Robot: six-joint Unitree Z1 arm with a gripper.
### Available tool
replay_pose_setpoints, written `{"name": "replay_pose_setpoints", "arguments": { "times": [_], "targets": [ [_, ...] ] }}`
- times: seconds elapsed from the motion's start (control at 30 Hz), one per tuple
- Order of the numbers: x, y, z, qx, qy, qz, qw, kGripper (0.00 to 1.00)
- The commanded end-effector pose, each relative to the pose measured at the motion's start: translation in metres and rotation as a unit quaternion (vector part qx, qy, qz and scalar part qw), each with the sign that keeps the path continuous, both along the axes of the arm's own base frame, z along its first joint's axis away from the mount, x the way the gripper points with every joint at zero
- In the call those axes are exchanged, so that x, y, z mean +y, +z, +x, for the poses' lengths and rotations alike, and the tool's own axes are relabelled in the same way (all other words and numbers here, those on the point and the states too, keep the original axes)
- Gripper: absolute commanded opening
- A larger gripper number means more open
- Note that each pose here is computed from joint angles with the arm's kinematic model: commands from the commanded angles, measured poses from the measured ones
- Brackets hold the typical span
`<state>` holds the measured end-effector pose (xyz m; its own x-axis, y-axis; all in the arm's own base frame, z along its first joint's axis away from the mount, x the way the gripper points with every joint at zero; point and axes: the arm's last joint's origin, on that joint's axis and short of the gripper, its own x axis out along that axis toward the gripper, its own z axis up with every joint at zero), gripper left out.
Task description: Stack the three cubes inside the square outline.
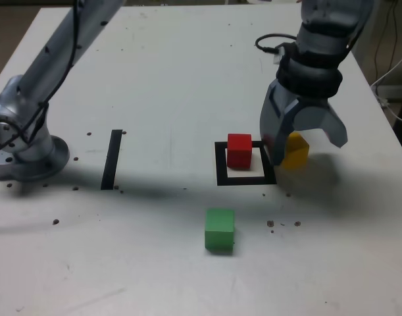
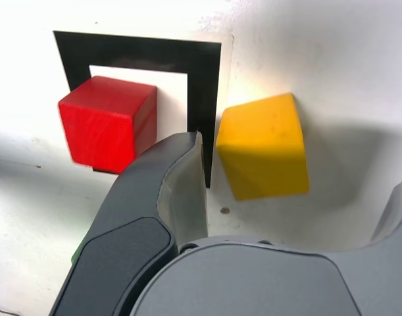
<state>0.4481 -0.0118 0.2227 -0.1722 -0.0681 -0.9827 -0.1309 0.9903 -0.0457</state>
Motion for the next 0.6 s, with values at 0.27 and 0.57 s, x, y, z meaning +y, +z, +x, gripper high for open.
{"name": "replay_pose_setpoints", "arguments": {
  "times": [0.27, 0.57],
  "targets": [
    [0.012, -0.015, 0.011, 0.013, -0.005, -0.005, 0.9999, 0.41],
    [0.013, -0.017, 0.012, 0.014, -0.01, -0.006, 0.9998, 0.29]
  ]
}}
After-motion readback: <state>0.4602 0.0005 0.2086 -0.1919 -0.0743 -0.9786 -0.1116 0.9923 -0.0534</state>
